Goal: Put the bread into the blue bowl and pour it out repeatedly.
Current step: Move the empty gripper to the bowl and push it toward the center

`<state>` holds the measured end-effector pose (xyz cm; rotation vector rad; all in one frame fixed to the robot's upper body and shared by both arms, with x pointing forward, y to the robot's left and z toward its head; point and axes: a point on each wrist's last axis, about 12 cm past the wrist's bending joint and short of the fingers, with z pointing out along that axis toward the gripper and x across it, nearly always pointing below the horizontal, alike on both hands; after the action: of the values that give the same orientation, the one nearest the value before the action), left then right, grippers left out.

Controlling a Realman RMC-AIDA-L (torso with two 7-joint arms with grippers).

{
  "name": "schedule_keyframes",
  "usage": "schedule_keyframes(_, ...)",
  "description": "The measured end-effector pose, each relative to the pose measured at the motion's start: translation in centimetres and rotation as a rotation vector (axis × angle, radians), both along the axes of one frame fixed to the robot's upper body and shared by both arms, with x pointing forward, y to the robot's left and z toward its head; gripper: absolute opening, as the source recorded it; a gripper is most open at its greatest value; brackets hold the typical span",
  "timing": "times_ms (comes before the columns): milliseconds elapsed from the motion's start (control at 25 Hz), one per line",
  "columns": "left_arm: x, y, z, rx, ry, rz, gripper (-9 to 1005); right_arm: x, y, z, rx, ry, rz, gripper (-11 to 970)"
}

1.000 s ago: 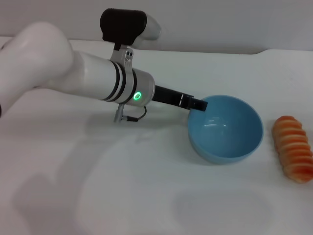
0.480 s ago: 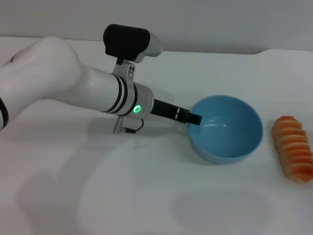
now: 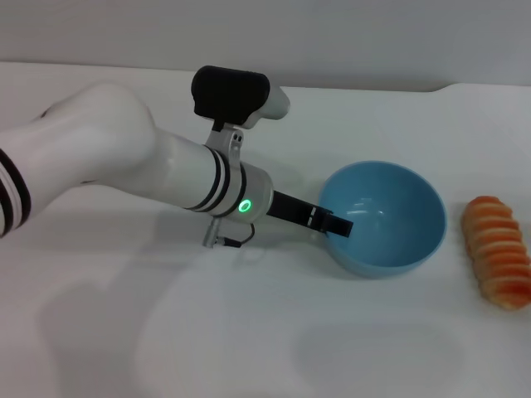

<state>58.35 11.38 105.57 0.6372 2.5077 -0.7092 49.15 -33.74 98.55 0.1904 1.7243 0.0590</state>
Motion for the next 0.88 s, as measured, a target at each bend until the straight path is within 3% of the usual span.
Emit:
schedule_keyframes(400,0.03,-0.07,0.1,-0.023,0.018,0.011,790,-0.08,0.03,-0.08,0.002,0.004,0.0,500)
schedule_keyframes(880,0.18,-1.02,0.44,0.002,-0.002,-0.034,271,-0.06,0.0,-0.06,0.004,0.003,-0.005,493)
